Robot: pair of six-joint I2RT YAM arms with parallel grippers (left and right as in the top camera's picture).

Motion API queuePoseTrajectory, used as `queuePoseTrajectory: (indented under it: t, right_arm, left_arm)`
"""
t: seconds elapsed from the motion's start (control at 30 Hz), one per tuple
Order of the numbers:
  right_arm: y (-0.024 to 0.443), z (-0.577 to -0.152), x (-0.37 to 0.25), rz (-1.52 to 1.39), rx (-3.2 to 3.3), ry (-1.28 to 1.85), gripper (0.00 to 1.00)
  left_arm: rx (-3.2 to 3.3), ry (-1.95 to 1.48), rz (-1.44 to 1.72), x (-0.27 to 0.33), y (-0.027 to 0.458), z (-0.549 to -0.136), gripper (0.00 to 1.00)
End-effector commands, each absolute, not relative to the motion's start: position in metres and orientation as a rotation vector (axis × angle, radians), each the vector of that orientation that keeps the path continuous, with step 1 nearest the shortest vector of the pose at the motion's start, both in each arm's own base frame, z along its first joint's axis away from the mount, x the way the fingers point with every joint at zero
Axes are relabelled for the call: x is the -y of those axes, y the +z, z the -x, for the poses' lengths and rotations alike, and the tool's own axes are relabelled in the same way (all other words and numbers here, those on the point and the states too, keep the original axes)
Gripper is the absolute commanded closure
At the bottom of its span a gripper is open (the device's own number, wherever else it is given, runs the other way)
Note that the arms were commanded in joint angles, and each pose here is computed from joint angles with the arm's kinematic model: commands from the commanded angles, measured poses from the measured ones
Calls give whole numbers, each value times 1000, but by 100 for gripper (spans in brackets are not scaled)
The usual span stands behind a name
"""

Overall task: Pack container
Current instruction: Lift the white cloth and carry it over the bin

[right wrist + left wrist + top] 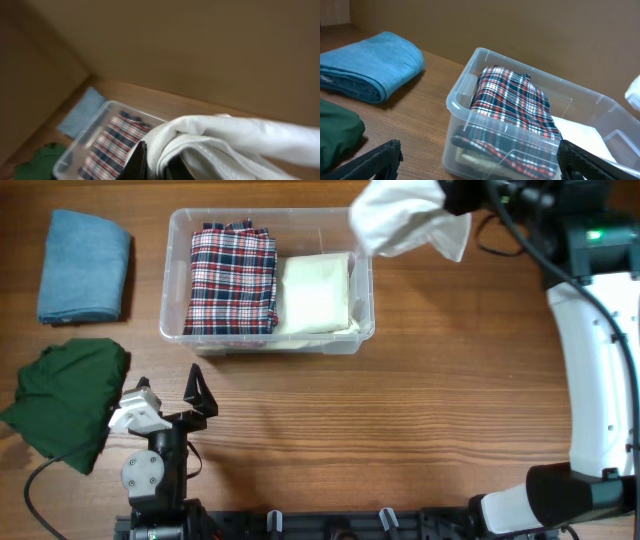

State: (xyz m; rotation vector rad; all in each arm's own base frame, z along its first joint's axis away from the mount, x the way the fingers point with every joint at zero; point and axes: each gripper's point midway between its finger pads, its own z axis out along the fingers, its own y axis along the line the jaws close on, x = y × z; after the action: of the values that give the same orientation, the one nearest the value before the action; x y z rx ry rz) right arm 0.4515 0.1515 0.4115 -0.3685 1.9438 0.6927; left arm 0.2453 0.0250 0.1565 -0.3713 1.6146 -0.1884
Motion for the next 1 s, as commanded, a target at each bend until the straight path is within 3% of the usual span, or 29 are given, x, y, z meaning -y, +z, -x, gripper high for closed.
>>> queuePoseTrajectory:
  t: [0.0, 0.23, 0.63, 0.97]
  right_arm:
    - [455, -432, -197, 440, -1808, 747, 96]
    - [449, -428, -274, 525, -1747, 760, 96]
    - [378, -464, -379, 581, -1725, 871, 96]
    - [421, -478, -399, 492, -1459, 919, 96]
  left_arm:
    - [-1616, -171, 362, -26, 155, -245, 0]
    - [-1616, -171, 362, -26, 155, -245, 0]
    - [-1616, -171, 362, -26, 155, -245, 0]
    - [-1616, -171, 362, -26, 155, -245, 0]
